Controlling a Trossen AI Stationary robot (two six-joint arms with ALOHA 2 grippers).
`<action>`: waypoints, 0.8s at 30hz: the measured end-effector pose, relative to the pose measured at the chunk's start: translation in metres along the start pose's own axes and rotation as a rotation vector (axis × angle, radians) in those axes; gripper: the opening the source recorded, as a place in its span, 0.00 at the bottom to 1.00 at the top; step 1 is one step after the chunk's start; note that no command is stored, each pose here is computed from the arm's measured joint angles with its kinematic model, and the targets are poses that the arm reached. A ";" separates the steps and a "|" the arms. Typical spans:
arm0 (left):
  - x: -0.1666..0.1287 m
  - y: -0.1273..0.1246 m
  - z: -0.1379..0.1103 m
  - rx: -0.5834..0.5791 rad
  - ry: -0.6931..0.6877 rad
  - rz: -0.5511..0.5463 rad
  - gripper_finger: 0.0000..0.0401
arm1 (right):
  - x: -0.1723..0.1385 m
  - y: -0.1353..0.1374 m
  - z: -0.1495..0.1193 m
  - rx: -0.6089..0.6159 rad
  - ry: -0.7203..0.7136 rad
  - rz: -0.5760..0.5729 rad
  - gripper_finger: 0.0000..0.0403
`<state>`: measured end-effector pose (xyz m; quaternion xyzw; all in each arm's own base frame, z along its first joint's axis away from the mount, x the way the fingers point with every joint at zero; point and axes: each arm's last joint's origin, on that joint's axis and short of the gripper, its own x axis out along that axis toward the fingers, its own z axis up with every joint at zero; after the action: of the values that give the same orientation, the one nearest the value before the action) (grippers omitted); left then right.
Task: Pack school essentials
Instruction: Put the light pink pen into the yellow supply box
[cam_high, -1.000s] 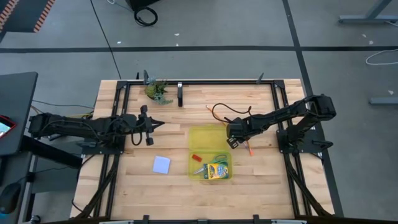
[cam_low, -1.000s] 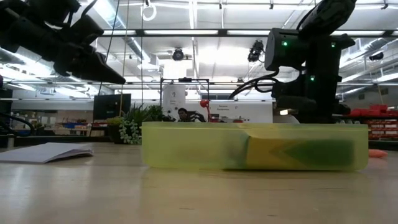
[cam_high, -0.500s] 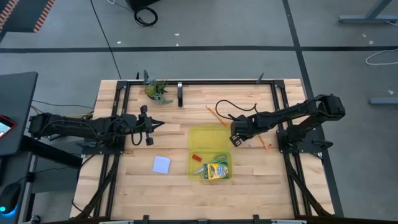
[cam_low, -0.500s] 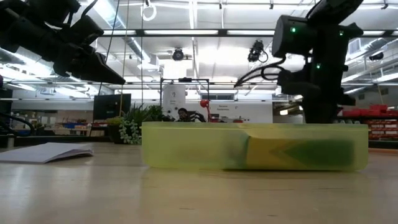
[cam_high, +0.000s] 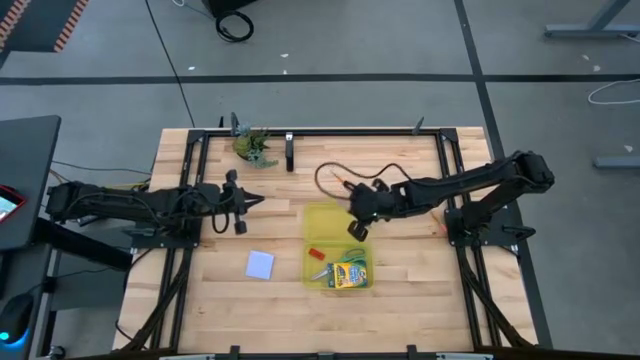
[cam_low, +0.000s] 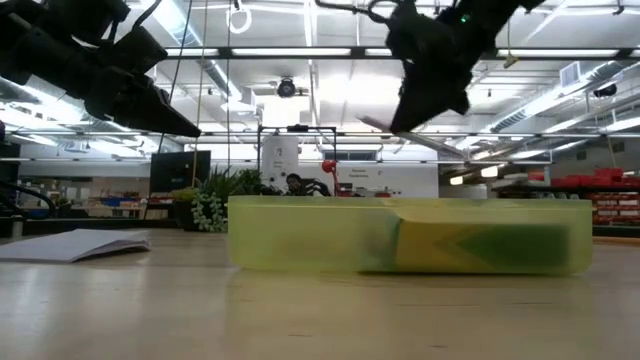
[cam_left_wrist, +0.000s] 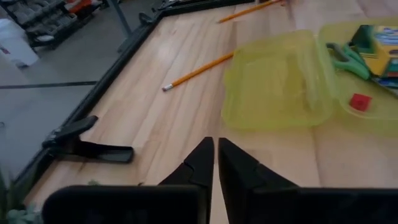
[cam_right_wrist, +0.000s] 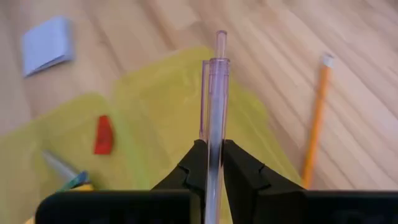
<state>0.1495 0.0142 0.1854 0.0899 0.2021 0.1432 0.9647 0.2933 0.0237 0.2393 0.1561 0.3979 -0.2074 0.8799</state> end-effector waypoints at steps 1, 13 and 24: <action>0.000 0.000 0.000 -0.002 0.003 -0.012 0.08 | 0.002 0.004 0.000 -0.029 -0.003 0.020 0.10; 0.000 -0.001 -0.003 -0.069 0.030 -0.033 0.07 | 0.027 0.042 -0.007 -0.143 -0.067 0.169 0.10; 0.000 -0.001 -0.003 -0.092 0.030 -0.033 0.09 | 0.029 0.055 -0.009 -0.149 -0.106 0.238 0.10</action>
<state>0.1485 0.0133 0.1823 0.0397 0.2113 0.1377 0.9669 0.3321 0.0682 0.2176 0.1252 0.3438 -0.0797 0.9272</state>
